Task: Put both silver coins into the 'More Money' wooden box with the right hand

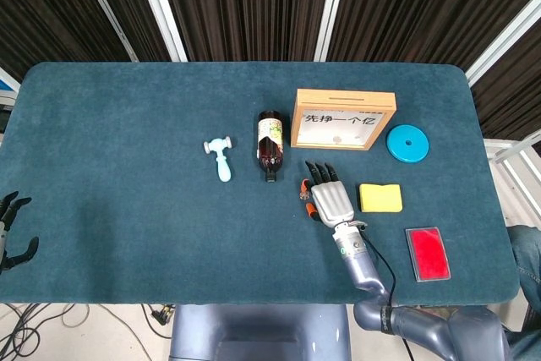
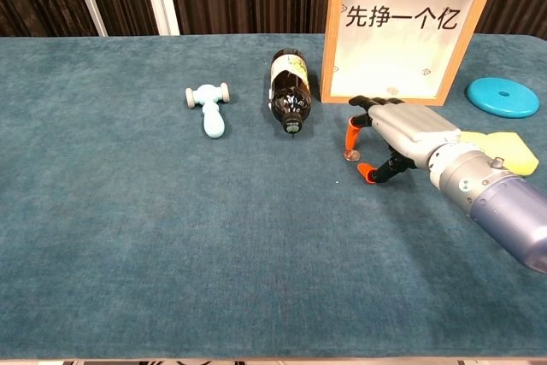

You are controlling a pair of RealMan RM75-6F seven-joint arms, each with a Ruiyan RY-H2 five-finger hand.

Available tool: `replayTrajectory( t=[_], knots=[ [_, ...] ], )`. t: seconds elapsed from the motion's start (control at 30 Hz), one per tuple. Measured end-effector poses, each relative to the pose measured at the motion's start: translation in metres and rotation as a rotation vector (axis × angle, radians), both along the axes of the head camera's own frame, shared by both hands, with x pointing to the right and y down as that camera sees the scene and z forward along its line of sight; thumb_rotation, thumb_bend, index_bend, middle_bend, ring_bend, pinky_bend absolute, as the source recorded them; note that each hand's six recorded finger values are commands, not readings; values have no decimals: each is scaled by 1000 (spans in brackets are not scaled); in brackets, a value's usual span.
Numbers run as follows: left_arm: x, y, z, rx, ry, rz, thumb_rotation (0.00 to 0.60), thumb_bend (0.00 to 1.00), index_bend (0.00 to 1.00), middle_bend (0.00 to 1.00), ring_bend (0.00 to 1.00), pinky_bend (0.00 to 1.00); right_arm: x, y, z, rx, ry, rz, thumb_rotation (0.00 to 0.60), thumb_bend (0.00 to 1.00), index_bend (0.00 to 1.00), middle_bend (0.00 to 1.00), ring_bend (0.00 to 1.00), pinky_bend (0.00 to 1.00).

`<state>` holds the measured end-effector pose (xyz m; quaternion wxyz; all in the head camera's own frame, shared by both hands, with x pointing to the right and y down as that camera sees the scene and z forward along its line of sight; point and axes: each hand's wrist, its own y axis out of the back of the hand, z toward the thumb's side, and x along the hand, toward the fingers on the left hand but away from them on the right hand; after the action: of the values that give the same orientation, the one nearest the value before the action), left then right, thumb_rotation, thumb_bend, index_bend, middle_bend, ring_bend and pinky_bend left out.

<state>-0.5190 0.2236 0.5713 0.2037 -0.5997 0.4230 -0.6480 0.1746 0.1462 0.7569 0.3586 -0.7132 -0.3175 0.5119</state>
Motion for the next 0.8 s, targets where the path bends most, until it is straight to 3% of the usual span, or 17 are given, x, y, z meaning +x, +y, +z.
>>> replayTrajectory(
  t=[0.8],
  knots=[
    [-1,1,0,-10,-4,-6,600,399,159,0,0,23,-2,0,3,-14,-14,15,600,464,497,11,0,0]
  ],
)
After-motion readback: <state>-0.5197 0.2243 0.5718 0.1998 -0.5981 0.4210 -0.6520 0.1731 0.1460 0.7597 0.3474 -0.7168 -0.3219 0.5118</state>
